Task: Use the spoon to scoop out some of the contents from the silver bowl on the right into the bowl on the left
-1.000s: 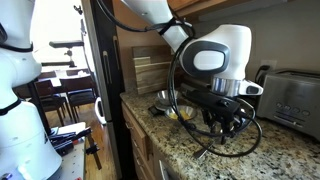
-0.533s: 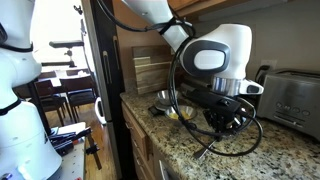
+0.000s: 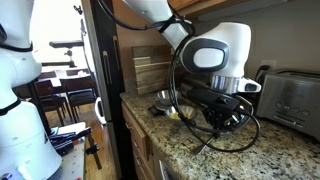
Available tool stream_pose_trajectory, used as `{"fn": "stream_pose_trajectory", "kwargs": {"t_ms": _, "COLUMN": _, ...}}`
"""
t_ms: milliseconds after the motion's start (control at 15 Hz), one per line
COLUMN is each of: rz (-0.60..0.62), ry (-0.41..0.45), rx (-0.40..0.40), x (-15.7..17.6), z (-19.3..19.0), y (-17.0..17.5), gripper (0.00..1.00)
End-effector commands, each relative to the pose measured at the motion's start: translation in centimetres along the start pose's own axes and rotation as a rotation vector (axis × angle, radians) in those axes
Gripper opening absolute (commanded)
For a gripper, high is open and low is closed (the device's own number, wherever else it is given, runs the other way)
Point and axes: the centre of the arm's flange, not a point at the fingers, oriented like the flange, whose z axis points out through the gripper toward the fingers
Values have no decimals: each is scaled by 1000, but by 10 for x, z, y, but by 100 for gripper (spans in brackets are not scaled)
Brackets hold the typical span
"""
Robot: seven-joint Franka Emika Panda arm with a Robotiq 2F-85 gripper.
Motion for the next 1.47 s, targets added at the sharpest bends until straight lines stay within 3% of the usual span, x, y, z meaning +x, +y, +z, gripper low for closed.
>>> {"fn": "stream_pose_trajectory", "kwargs": {"t_ms": 0, "rz": -36, "ry": 17, "rx": 26, "x": -13, "z": -36, "y": -12, "gripper": 7}}
{"fn": "stream_pose_trajectory", "kwargs": {"t_ms": 200, "rz": -59, "ry": 38, "rx": -6, "x": -15, "z": -56, "y": -17, "gripper": 6}}
{"fn": "stream_pose_trajectory", "kwargs": {"t_ms": 533, "rz": -129, "ry": 20, "rx": 8, "x": -19, "z": -88, "y": -32, "gripper": 6}}
{"fn": "stream_pose_trajectory", "kwargs": {"t_ms": 1000, "rz": -307, "ry": -129, "rx": 50, "x": -25, "z": -121, "y": -76, "gripper": 6}}
{"fn": "stream_pose_trajectory", "kwargs": {"t_ms": 1400, "rz": -425, "ry": -293, "rx": 79, "x": -25, "z": -108, "y": -111, "gripper": 6}}
